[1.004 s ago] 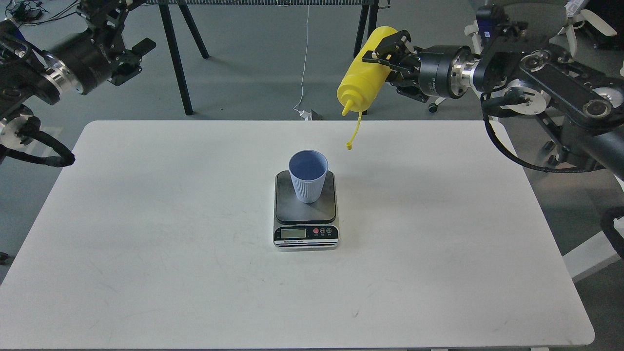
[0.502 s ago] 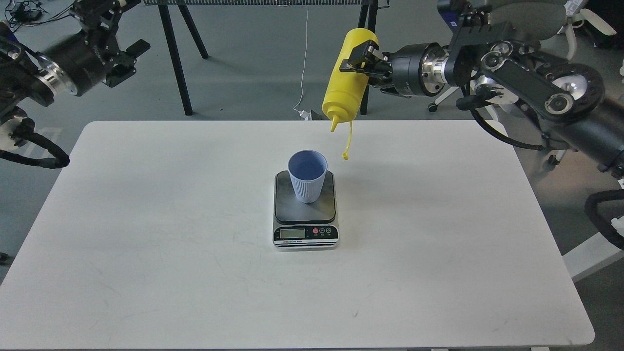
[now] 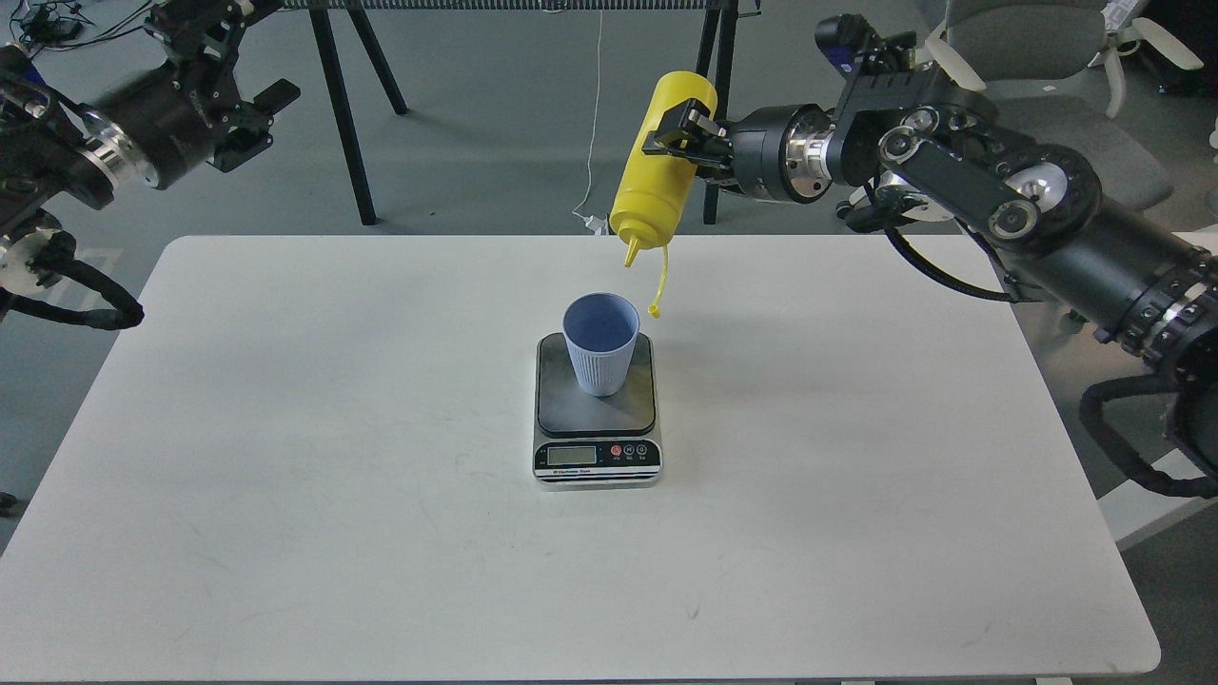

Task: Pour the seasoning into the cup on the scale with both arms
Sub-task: 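Squeeze seasoning from the inverted bottle into the blue cup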

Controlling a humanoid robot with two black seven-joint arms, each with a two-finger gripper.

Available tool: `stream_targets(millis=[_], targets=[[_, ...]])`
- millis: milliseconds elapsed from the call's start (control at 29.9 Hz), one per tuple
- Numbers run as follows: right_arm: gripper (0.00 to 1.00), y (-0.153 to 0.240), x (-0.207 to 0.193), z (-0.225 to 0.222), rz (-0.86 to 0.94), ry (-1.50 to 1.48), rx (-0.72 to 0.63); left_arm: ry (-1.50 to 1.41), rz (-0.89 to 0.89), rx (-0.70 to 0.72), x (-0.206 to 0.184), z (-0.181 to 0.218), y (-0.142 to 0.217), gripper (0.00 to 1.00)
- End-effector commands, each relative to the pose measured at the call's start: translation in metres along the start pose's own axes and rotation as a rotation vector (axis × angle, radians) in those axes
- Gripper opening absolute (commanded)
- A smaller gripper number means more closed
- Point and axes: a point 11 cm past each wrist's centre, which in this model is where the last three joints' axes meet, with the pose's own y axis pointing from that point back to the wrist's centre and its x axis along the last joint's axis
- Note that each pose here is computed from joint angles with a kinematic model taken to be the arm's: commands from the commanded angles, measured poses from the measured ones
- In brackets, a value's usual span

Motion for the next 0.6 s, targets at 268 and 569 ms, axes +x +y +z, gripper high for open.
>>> stream_targets(millis=[268, 569], targets=[[0.18, -0.024, -0.015, 0.003, 0.053, 0.023, -0.025, 0.002, 0.0, -0.004, 0.0, 0.001, -0.001, 0.99], [0.19, -0.039, -0.025, -0.003, 0.066, 0.011, -0.023, 0.004, 0.008, -0.012, 0.002, 0.003, 0.0, 0.99]])
